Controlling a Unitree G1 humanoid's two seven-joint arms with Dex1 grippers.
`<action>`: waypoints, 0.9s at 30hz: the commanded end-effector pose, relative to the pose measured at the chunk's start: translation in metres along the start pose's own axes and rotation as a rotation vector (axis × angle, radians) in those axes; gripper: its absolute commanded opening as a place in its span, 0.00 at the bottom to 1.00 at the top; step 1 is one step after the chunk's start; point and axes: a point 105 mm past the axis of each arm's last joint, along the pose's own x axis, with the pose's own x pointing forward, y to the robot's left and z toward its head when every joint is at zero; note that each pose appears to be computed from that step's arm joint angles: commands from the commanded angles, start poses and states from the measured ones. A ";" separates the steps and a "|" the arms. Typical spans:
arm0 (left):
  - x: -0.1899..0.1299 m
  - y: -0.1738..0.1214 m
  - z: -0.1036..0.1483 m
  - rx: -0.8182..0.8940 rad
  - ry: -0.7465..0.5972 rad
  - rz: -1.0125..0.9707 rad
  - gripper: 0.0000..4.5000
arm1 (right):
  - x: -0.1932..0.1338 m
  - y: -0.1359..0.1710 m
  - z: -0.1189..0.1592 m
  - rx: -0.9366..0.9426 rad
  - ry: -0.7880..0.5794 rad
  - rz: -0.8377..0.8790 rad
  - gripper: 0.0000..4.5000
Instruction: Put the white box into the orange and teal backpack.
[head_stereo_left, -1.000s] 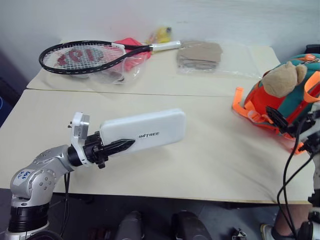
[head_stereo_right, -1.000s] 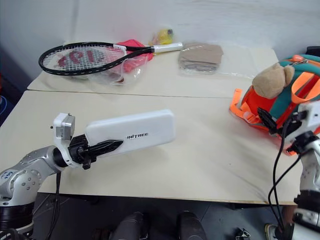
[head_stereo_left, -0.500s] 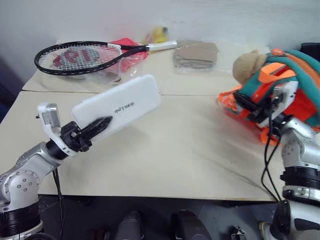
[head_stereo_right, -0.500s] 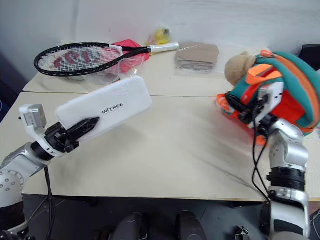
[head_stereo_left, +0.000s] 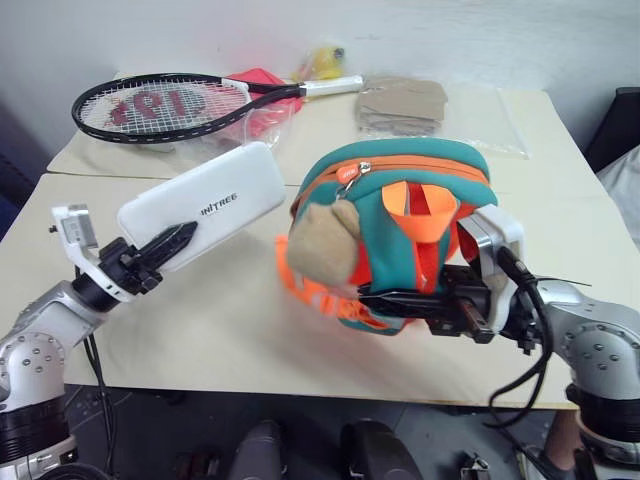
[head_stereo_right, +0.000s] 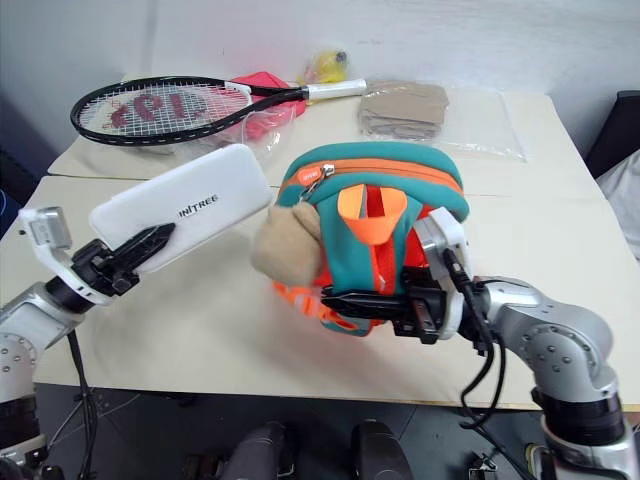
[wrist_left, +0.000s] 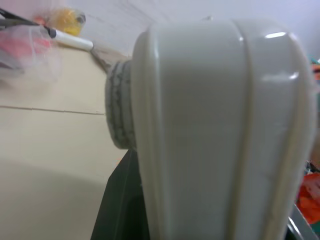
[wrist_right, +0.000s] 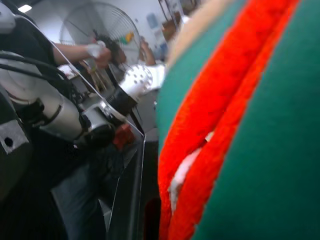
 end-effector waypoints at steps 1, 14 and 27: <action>-0.008 -0.036 0.036 0.070 -0.067 -0.129 0.28 | -0.006 -0.009 0.011 -0.044 -0.025 -0.059 0.01; -0.005 -0.079 0.030 0.143 0.075 -0.264 0.28 | 0.006 -0.015 -0.005 -0.048 0.003 -0.046 0.01; 0.076 -0.061 -0.028 0.453 0.542 -0.435 0.28 | 0.003 -0.014 -0.010 -0.028 0.068 -0.024 0.01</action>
